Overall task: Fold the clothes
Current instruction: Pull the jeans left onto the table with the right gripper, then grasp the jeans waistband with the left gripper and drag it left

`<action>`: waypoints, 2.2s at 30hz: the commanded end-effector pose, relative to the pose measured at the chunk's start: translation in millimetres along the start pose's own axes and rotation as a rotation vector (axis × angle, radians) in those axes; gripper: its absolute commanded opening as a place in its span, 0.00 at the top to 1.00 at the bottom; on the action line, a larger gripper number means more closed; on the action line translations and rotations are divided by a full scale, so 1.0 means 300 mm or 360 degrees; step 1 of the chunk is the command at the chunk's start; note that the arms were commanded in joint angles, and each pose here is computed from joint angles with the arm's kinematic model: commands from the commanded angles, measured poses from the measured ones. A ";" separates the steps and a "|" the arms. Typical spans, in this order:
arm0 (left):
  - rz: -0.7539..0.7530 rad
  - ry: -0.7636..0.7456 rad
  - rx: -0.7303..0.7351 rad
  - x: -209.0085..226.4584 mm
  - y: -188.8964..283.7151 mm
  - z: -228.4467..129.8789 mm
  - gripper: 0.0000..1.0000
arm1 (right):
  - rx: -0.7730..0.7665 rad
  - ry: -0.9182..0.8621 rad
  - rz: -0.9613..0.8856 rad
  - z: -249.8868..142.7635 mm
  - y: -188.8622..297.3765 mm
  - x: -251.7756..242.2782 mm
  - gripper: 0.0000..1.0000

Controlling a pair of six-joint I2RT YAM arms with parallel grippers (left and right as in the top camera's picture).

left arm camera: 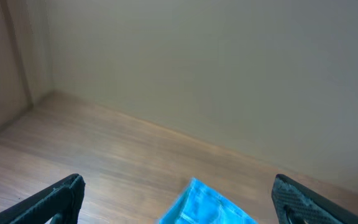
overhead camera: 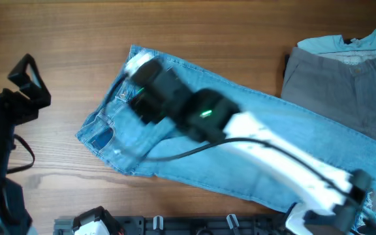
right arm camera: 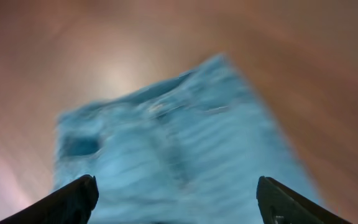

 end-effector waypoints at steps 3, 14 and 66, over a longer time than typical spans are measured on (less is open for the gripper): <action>-0.0301 -0.0043 0.0667 -0.074 -0.224 -0.259 0.08 | -0.0333 -0.0646 -0.0320 0.059 0.372 -0.435 0.15; -0.0309 -0.0042 0.1563 -0.049 -0.807 -0.921 0.39 | 0.0185 -0.1159 -0.0397 -0.302 0.425 -0.648 0.13; -0.0372 -0.0157 0.1959 0.138 -0.857 -1.240 0.82 | 0.0568 -0.1202 -0.0369 -0.432 0.313 -0.621 0.17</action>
Point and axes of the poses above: each gripper's point midway between its finger pads, its own y axis back along the fingers, its own x axis along the line the jaws close on, z = x × y, the point moved 1 cm from there along y, back along the fingers, and after that the axes turned 9 degrees about y, right-handed, at the moved point
